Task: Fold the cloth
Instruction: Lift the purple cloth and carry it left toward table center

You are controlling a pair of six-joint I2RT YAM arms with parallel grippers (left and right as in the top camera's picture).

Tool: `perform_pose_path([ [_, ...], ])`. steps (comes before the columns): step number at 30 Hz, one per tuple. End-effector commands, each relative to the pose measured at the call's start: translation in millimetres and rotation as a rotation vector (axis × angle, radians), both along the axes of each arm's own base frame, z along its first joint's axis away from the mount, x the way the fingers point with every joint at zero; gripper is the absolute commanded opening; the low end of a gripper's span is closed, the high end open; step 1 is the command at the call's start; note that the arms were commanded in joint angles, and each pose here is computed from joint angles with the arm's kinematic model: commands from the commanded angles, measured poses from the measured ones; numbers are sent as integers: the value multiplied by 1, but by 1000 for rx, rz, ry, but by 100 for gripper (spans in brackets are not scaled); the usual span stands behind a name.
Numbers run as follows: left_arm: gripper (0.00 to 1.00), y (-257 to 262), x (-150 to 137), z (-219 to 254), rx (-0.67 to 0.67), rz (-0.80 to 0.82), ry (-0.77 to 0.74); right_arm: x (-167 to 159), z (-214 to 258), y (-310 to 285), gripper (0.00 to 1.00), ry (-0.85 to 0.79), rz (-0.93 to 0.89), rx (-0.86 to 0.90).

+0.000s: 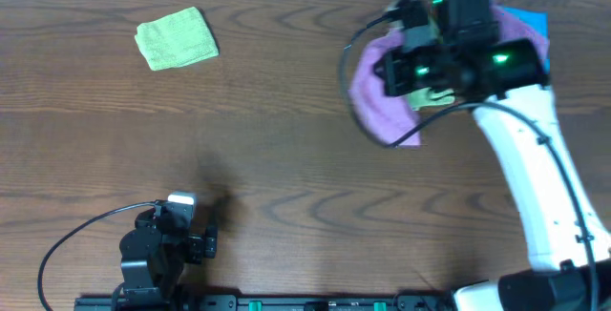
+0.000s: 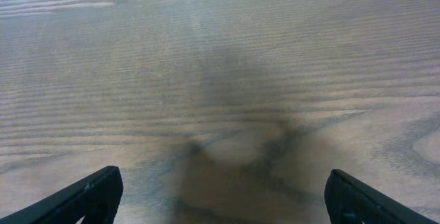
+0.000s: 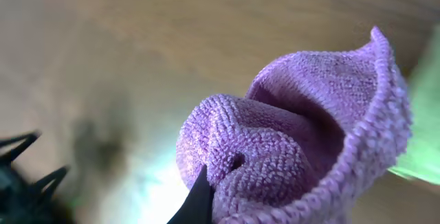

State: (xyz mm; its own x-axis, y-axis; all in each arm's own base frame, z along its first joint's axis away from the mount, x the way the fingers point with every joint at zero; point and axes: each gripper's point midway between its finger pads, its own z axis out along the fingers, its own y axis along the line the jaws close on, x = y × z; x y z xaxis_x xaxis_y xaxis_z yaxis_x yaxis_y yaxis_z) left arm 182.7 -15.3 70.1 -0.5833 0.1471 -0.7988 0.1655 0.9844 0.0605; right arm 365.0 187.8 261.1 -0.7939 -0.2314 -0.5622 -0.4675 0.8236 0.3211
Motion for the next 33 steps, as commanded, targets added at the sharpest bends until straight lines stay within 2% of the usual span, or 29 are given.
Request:
perform_pose_path([
  [1,95,0,-3,-9,8,-4,24,-19,11,38,1,-34,122,23],
  [19,95,0,-3,-9,9,-3,24,-93,12,142,1,-55,393,45],
  [23,95,0,-3,-9,8,-4,24,-95,5,141,1,-47,383,5],
  [30,95,-1,-3,-9,3,-9,24,-101,-18,106,1,74,319,-108],
  [33,95,-1,-3,-8,-25,12,26,-95,-23,95,1,59,283,-170],
])
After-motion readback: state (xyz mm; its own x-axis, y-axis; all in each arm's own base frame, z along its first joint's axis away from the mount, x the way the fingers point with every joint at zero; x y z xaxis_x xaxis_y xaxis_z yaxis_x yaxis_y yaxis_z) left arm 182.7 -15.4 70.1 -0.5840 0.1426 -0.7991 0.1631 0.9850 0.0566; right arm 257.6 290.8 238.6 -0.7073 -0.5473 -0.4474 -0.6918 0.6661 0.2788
